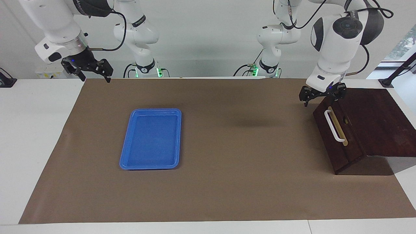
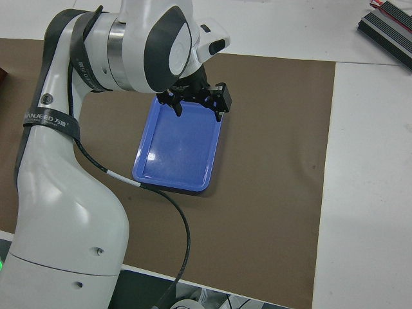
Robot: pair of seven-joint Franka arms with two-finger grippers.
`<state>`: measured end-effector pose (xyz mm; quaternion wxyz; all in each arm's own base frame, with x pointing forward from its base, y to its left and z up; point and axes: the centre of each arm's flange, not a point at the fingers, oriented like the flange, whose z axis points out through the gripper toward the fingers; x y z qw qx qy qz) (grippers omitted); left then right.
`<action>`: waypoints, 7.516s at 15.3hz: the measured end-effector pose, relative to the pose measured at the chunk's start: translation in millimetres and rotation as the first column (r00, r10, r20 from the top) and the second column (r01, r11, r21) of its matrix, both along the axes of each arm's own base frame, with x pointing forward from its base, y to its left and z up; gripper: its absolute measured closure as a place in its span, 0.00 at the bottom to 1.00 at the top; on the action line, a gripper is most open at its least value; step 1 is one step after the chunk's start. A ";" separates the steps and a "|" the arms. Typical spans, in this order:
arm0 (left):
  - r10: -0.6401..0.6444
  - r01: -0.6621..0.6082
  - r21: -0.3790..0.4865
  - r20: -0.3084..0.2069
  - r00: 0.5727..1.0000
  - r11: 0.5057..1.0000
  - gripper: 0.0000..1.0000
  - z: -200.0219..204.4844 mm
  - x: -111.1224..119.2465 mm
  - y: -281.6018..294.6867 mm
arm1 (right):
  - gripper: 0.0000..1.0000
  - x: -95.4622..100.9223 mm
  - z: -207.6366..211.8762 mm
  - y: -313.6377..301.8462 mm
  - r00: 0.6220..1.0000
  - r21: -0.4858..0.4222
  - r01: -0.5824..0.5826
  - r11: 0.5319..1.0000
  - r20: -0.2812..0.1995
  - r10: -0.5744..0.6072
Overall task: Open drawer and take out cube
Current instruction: 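Grasp the white drawer handle with the left gripper, then pull the drawer open toward the robot with the left gripper, then lower the left gripper into the drawer and grasp the yellow cube, then lift the cube with the left gripper while the right gripper reaches over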
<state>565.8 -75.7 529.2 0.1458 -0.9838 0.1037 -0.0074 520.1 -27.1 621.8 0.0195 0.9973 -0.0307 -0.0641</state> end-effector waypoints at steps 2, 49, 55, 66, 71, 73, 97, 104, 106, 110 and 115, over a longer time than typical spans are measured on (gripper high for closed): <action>-0.004 0.001 0.077 0.028 1.000 0.997 0.00 -29.9 10.0 4.5 | 0.00 0.0 0.0 0.0 1.000 0.000 0.000 1.000 0.000 0.000; -0.051 0.051 0.001 0.023 0.998 0.999 0.00 -105.9 13.3 -69.5 | 0.00 0.1 0.0 2.5 1.000 0.000 -0.005 1.000 0.000 0.005; 0.111 -0.110 -0.139 0.000 0.994 0.984 0.00 0.7 29.2 -64.9 | 0.00 0.1 0.0 2.5 1.000 0.000 -0.005 1.000 0.000 0.005; 0.854 -0.823 -0.256 0.015 0.521 0.507 0.00 26.0 38.0 95.4 | 0.00 0.1 0.2 3.5 1.000 0.000 -0.007 1.000 0.000 0.007; 0.989 -0.952 -0.271 0.017 0.145 0.144 0.00 -17.2 20.7 101.6 | 0.00 0.1 0.2 3.8 1.000 0.000 -0.007 1.000 0.000 0.007; 0.996 -0.959 -0.269 0.017 0.090 0.091 0.00 -29.4 16.9 101.3 | 0.00 0.1 0.2 3.8 1.000 0.000 -0.008 1.000 0.000 0.008; 0.996 -0.945 -0.318 0.012 -0.085 -0.077 0.25 -82.6 16.2 108.5 | 0.00 0.2 -1.8 17.0 0.999 -0.001 -0.032 0.999 -0.004 0.032; 0.997 -0.943 -0.325 0.012 -0.081 -0.073 0.44 -76.1 18.5 106.1 | 0.00 -0.1 -1.3 17.0 0.999 -0.001 -0.032 0.999 -0.003 0.032; 0.996 -0.947 -0.311 0.013 -0.085 -0.077 0.44 -57.5 22.5 106.5 | 0.00 -0.1 -1.3 17.1 0.999 -0.001 -0.032 0.999 -0.003 0.032; 0.998 -0.963 -0.260 -0.016 -0.063 -0.065 0.44 19.4 40.2 65.8 | 0.00 -0.1 -1.2 17.2 0.999 0.001 -0.032 0.999 -0.003 0.032; 0.994 -0.959 -0.262 -0.006 -0.108 -0.105 0.44 22.6 29.3 -104.9 | 0.00 -0.1 -1.4 20.5 1.000 0.053 -0.027 0.998 -0.001 0.027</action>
